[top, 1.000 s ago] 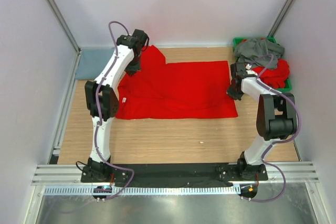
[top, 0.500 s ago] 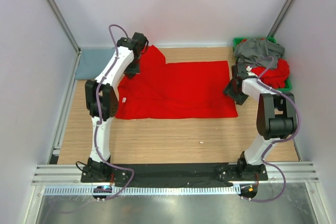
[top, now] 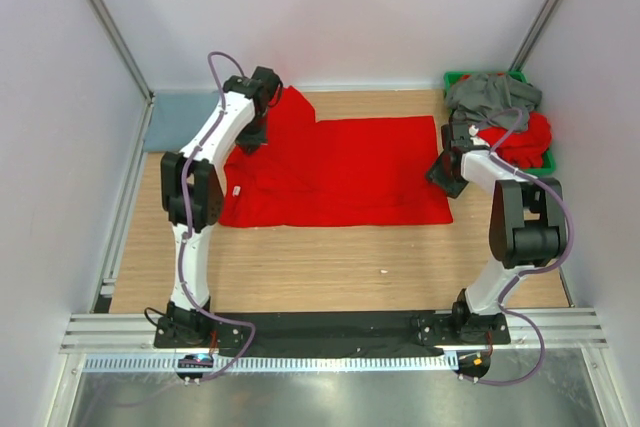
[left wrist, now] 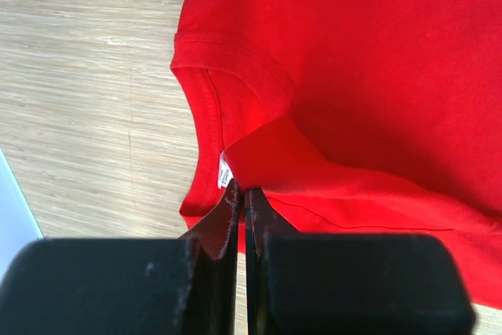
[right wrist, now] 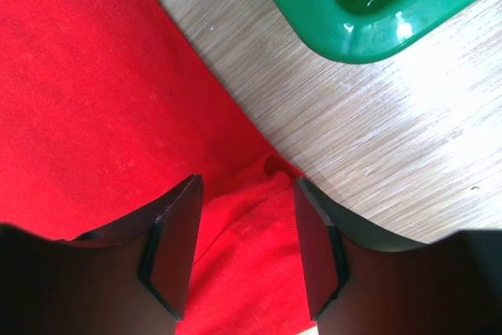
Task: Fold and stack the t-shirts
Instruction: Fold the tshirt
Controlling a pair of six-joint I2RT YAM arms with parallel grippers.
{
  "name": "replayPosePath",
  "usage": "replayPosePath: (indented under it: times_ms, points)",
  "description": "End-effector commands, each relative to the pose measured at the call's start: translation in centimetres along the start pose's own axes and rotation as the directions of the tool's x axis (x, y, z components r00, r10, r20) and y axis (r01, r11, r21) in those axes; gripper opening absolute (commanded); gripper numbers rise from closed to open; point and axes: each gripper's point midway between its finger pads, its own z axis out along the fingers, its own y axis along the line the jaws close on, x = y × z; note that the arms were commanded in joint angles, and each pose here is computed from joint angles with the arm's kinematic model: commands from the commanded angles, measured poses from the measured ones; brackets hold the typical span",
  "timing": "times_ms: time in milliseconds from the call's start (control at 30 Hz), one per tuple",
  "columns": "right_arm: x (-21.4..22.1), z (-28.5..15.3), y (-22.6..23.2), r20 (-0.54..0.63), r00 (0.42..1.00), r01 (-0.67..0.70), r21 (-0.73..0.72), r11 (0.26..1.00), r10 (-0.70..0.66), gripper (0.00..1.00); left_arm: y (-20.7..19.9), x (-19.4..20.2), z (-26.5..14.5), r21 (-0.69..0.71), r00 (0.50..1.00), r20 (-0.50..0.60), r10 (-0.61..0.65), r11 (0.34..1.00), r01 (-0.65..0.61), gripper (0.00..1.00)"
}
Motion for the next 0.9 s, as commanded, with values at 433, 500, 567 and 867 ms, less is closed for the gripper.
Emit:
replayPosePath:
  times_ms: [433,500,567,867]
  points:
    - [-2.0,0.0,0.6,0.060,0.998,-0.005,0.005,1.000,0.005,0.01,1.5,-1.8,-3.8,0.008,0.992,0.118,-0.048,0.999,0.048,0.00]
    - [-2.1,0.0,0.3,0.065,0.998,-0.011,0.015,1.000,0.010,0.01,1.8,-2.0,-4.0,-0.003,0.989,0.134,-0.059,0.998,0.060,0.00]
    - [-1.9,0.1,0.3,0.061,0.998,-0.016,0.019,1.000,0.015,0.01,1.9,-2.1,-4.1,-0.006,0.988,0.140,-0.068,0.998,0.070,0.00]
    - [-1.7,0.4,0.8,0.040,0.999,-0.011,0.000,1.000,0.011,0.18,1.2,-2.9,-2.3,-0.026,0.990,0.130,-0.064,0.997,0.068,0.22]
